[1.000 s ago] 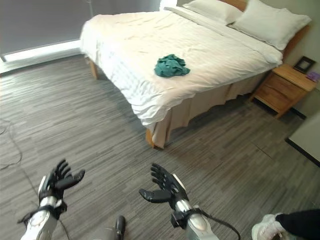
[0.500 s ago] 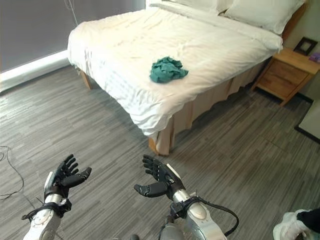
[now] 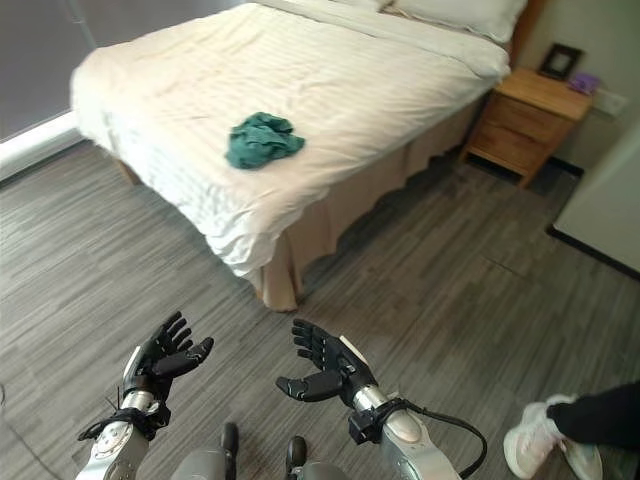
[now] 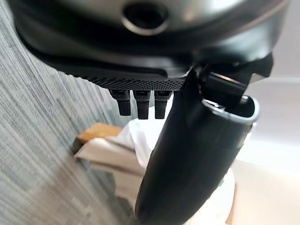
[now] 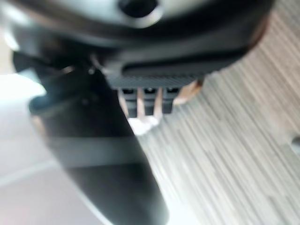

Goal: Pick up bed clothes into laundry basket.

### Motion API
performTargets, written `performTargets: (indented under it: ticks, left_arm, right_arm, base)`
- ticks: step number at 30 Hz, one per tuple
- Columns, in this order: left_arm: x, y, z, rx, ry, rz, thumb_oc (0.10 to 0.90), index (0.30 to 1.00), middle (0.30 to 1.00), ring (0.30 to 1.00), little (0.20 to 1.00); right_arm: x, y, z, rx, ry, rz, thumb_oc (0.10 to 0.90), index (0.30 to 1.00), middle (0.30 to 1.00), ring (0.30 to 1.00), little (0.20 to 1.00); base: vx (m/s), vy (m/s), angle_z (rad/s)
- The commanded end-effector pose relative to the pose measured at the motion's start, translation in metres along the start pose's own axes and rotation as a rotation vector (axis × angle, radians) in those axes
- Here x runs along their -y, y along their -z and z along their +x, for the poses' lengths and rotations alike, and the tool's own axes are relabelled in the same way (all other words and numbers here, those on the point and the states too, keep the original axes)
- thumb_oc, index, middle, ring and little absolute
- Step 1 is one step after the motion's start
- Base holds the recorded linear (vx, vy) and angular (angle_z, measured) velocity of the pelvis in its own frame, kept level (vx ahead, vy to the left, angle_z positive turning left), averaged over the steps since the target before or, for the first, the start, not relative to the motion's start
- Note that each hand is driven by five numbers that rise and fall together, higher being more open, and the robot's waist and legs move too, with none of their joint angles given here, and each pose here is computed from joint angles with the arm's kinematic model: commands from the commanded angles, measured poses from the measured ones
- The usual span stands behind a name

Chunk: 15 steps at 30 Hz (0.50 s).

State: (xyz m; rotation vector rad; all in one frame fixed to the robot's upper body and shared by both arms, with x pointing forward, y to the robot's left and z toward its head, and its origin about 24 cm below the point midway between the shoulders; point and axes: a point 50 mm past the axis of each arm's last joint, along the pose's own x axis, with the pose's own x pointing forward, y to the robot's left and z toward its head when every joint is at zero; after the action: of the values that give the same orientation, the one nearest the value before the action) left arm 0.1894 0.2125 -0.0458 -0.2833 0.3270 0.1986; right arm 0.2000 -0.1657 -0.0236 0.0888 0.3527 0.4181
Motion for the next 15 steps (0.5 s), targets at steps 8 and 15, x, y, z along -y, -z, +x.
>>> performTargets:
  ticks: [8, 15]
  left_arm:
    - [0.006, -0.066, 0.011, 0.305, 0.078, 0.034, 0.8, 0.9, 0.9, 0.9, 0.9]
    - [0.015, -0.062, 0.012, 0.285, 0.12, 0.054, 0.8, 0.9, 0.9, 0.9, 0.9]
  right_arm:
    - [-0.009, -0.034, 0.004, 0.209, -0.028, -0.008, 0.8, 0.9, 0.9, 0.9, 0.9]
    - [-0.014, -0.028, 0.0, 0.189, -0.044, -0.013, 0.8, 0.9, 0.9, 0.9, 0.9]
  base:
    - [0.05, 0.109, -0.22]
    - [0.03, 0.095, -0.29]
